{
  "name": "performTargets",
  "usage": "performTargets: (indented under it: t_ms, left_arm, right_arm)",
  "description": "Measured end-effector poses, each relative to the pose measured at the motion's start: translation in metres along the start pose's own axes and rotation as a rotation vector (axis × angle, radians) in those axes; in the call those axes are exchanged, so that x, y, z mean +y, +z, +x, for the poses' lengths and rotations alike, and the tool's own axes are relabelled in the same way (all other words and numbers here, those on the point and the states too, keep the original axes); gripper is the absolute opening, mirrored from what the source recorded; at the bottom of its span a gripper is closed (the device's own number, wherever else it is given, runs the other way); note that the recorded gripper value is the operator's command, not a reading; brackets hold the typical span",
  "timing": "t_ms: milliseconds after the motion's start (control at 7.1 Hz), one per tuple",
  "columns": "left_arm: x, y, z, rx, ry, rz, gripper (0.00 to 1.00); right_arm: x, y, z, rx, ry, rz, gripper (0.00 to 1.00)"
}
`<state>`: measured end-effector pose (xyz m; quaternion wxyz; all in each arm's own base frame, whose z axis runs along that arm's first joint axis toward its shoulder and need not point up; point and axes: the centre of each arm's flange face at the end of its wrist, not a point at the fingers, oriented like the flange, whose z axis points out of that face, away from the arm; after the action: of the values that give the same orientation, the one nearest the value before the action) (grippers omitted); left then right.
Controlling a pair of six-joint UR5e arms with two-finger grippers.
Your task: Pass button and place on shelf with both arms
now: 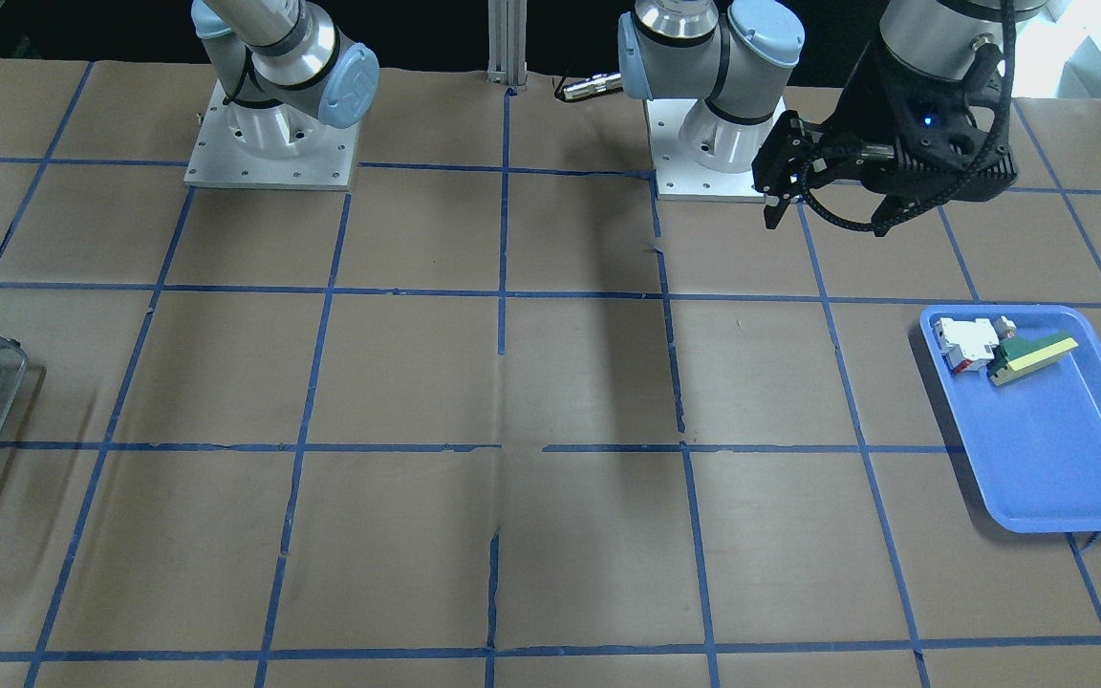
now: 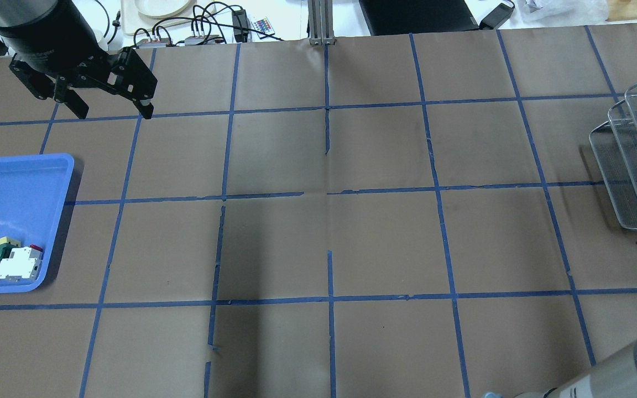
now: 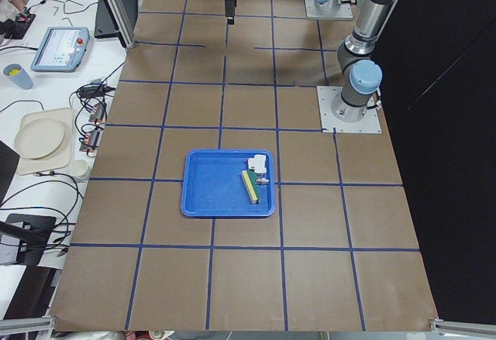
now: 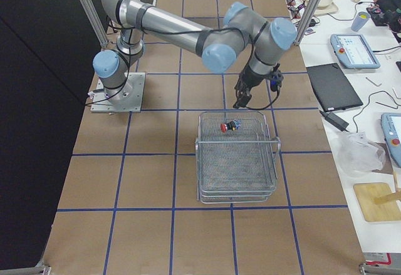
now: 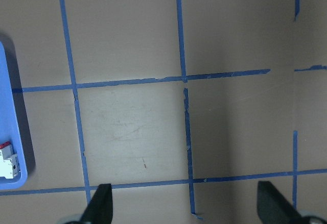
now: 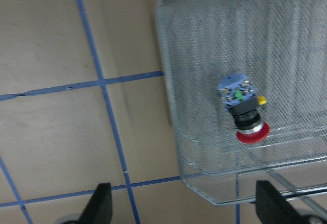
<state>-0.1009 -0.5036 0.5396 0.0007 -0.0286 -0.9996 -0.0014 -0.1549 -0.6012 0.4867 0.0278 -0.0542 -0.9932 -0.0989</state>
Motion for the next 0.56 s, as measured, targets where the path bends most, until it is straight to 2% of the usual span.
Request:
performTargets:
  t_ms: [282,563]
  left_arm:
    - [0.000,-0.002,-0.001,-0.002,-0.002,0.007,0.99]
    - [-0.001,-0.003,-0.002,-0.006,-0.003,0.016,0.99]
  right_arm:
    - [0.048,-0.023,-0.122,0.013,0.023,0.047,1.00]
    - [0.102,-0.021,-0.224,0.033,0.038,0.097,0.99]
